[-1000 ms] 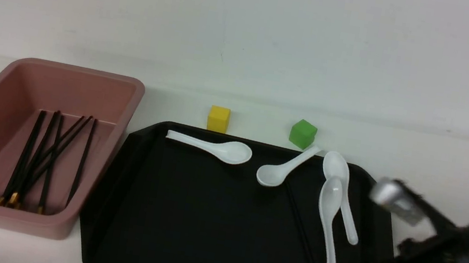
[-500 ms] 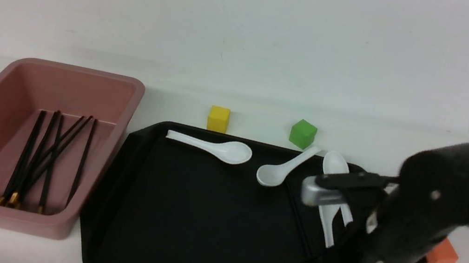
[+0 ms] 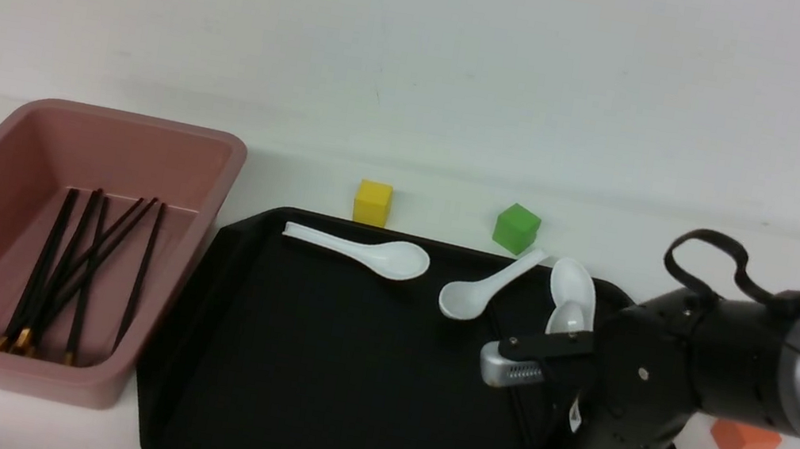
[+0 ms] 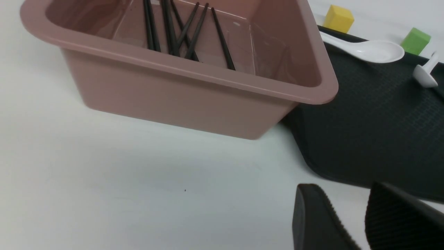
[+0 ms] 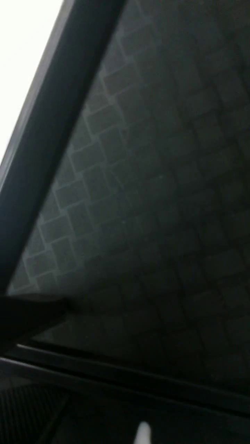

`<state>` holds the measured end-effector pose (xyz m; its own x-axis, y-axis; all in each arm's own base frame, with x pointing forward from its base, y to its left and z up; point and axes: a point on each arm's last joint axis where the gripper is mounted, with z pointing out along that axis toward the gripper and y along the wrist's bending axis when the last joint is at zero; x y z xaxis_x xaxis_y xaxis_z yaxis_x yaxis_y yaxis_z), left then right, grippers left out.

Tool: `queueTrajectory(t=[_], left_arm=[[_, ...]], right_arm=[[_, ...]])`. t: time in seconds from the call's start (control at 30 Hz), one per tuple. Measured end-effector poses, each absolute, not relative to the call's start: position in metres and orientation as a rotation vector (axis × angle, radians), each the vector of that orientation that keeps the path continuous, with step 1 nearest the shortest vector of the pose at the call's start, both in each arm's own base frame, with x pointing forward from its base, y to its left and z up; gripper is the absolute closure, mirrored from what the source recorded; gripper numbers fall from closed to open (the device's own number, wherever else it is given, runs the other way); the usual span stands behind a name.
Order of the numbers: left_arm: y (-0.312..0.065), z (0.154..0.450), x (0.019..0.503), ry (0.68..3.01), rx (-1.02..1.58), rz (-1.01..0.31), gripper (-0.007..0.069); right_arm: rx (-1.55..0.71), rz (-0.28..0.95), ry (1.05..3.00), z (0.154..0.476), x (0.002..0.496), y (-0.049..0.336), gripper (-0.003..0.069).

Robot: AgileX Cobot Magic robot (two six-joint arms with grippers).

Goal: On white tablecloth take chopsticks from black tray and put them in box.
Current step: 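Move the gripper over the chopsticks on the black tray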

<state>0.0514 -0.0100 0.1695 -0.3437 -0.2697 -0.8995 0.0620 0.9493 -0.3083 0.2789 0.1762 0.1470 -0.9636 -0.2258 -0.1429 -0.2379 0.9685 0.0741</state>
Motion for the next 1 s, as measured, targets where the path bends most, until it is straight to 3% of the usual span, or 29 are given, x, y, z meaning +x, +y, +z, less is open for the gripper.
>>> queueTrajectory(t=[0.3, 0.5, 1.0], left_arm=[[-0.01, 0.17, 0.051, 1.894, -0.151, -0.342, 0.0387], [-0.01, 0.17, 0.051, 1.894, -0.151, -0.342, 0.0387], [-0.01, 0.17, 0.051, 1.894, -0.151, -0.342, 0.0387]], right_arm=[[-0.353, 0.128, 2.994, 0.146, 0.28, 0.176, 0.0368], [-0.365, 0.102, 2.995, 0.146, 0.281, 0.174, 0.0546], [-0.357, 0.083, 3.062, 0.167, 0.272, 0.17, 0.0542]])
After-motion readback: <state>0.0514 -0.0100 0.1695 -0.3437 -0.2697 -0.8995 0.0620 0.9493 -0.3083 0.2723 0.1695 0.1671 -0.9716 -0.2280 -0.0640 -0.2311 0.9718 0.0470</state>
